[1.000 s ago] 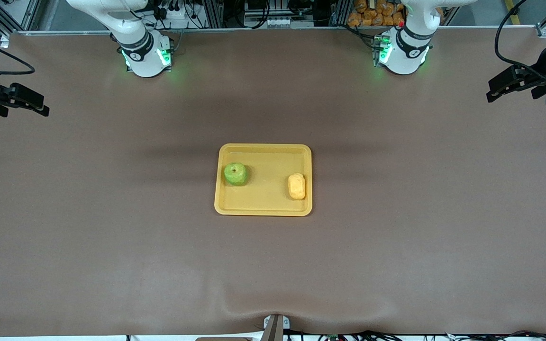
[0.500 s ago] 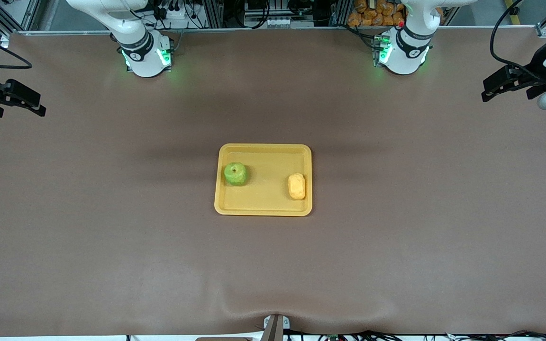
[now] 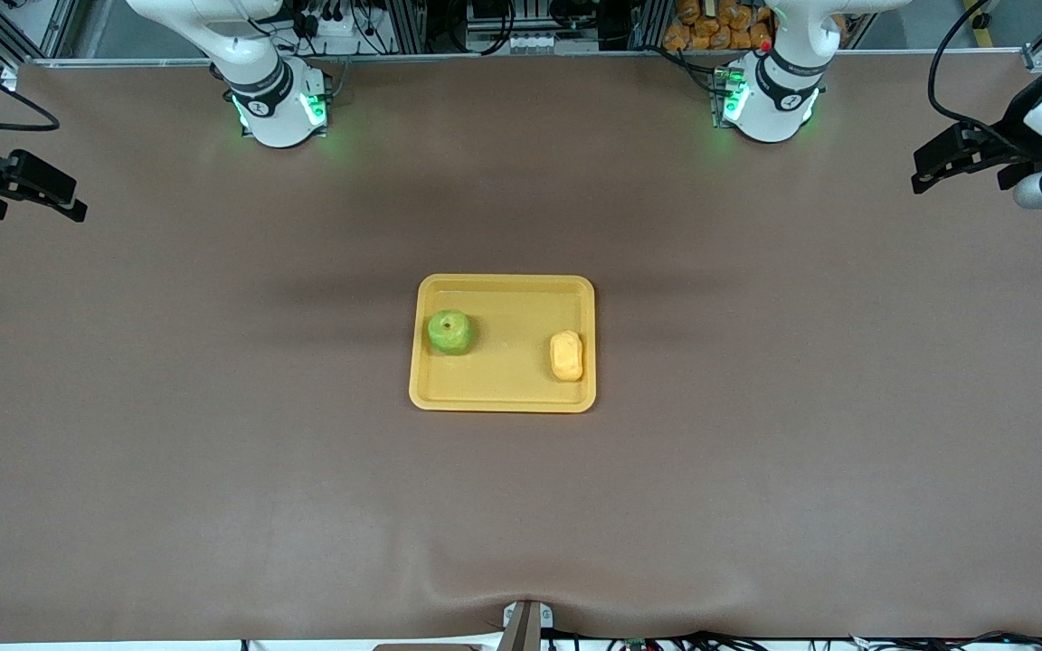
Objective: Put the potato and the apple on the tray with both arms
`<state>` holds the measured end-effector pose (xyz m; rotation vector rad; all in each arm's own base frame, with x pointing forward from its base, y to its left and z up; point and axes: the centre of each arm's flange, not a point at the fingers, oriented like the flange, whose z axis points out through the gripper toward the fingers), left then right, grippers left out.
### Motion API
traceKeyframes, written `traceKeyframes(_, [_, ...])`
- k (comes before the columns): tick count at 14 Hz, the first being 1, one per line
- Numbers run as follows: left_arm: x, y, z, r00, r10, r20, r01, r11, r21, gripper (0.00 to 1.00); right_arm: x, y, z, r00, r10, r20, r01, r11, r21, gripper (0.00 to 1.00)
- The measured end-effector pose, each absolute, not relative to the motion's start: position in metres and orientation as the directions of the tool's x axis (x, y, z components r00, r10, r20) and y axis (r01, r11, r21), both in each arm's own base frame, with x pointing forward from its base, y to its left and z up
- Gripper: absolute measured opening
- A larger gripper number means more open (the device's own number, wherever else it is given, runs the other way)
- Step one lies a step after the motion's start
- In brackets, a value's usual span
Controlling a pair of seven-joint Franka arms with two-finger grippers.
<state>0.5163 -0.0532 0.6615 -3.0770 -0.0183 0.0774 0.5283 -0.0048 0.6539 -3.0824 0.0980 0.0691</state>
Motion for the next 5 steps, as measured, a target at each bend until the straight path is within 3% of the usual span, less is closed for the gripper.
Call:
traceKeyframes(3, [0.516, -0.053, 0.661, 0.998, 0.014, -0.055, 0.010, -0.998, -0.064, 1.00, 0.529, 0.005, 0.655, 0.997, -0.060, -0.052, -0.067, -0.987, -0.149, 1.00])
traceKeyframes(5, [0.516, -0.053, 0.661, 0.998, 0.014, -0.056, 0.010, -0.998, -0.065, 1.00, 0.529, 0.010, 0.655, 0.997, -0.051, -0.052, -0.059, -0.987, -0.152, 1.00])
